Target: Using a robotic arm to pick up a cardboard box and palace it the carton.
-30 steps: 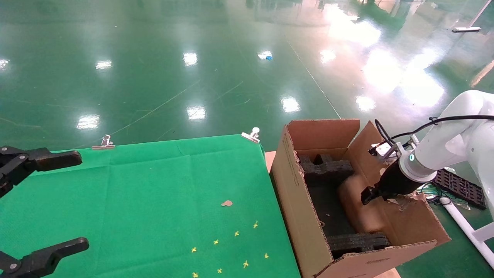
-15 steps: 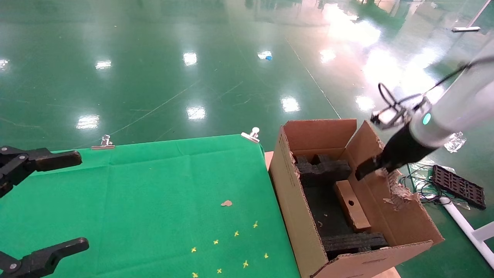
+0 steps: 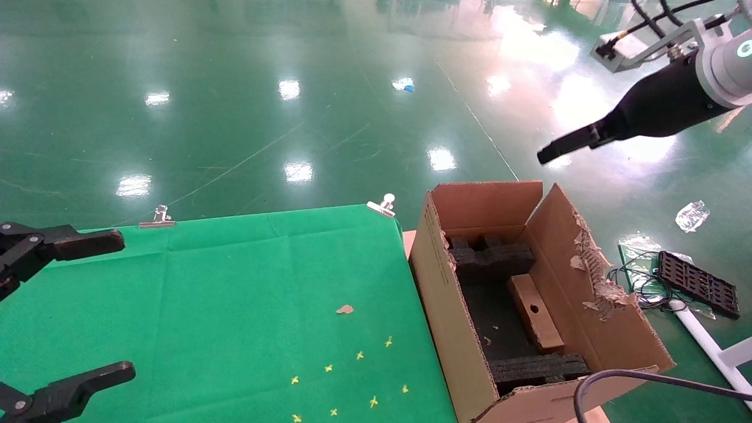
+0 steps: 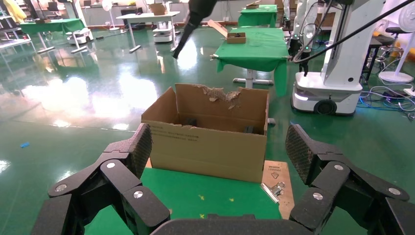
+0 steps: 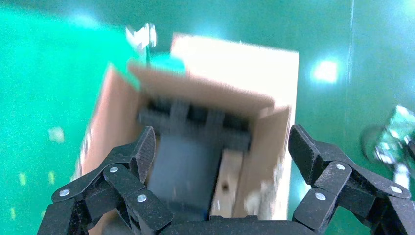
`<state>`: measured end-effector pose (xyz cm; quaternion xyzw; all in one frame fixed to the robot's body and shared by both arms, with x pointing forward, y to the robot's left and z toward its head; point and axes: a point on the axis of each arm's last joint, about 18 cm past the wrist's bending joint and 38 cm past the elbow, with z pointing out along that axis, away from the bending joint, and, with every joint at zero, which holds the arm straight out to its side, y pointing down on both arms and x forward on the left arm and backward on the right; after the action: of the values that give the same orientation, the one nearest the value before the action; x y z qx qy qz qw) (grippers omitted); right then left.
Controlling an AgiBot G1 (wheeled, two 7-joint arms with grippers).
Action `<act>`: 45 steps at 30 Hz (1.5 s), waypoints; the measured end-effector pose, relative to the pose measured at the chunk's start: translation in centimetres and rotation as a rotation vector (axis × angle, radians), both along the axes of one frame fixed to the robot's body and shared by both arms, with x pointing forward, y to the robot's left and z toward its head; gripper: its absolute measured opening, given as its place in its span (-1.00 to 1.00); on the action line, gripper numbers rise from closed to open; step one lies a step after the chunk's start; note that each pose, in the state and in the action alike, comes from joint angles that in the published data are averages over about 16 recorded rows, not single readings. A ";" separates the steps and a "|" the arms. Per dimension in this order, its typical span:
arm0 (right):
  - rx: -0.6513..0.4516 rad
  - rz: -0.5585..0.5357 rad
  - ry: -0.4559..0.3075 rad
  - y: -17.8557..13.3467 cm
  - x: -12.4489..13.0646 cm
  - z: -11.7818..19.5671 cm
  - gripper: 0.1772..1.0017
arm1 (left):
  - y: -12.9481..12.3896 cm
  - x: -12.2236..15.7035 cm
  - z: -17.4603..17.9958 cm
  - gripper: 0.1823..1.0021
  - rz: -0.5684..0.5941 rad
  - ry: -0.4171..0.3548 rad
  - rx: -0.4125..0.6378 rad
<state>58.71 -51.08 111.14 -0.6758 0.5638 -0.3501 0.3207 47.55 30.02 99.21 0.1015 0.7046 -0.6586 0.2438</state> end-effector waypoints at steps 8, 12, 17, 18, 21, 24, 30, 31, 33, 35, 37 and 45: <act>0.026 0.120 -0.065 1.7 1.4 -0.8 1.00 | 0.0 0.0 0.0 1.00 0.000 0.000 0.000; 0.040 0.222 -0.074 3.8 2.4 -2.2 1.00 | 0.0 0.0 0.0 1.00 0.000 0.000 0.000; 0.060 0.372 -0.083 7.0 3.5 -4.4 1.00 | 0.0 0.0 0.0 1.00 0.000 0.000 0.000; 0.065 0.402 -0.086 7.6 3.6 -4.8 1.00 | 0.0 0.0 0.0 1.00 0.000 0.000 0.000; 0.079 0.488 -0.100 9.4 3.8 -6.0 1.00 | 0.0 0.0 0.0 1.00 0.000 0.000 0.000; 0.093 0.571 -0.118 11.0 3.8 -7.0 1.00 | 0.0 0.0 0.0 1.00 0.000 0.000 0.000; 0.122 0.729 -0.168 14.0 3.2 -8.7 1.00 | 0.0 0.0 0.0 1.00 0.000 0.000 0.000; 0.126 0.753 -0.178 14.4 3.0 -9.0 1.00 | 0.0 0.0 0.0 1.00 0.000 0.000 0.000; 0.135 0.802 -0.200 15.3 2.6 -9.4 1.00 | 0.0 0.0 0.0 1.00 0.000 0.000 0.000; 0.143 0.849 -0.224 16.0 2.1 -9.8 1.00 | 0.0 0.0 0.0 1.00 0.000 0.000 0.000; 0.150 0.894 -0.249 16.7 1.6 -10.1 1.00 | 0.0 0.0 0.0 1.00 0.000 0.000 0.000; 0.168 1.058 -0.365 18.9 -1.2 -11.1 1.00 | 0.0 0.0 0.0 1.00 0.000 0.000 0.000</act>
<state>57.54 -32.22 100.09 -0.7668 0.1097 -0.2068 0.5977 47.56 30.03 99.20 0.1013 0.7047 -0.6586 0.2438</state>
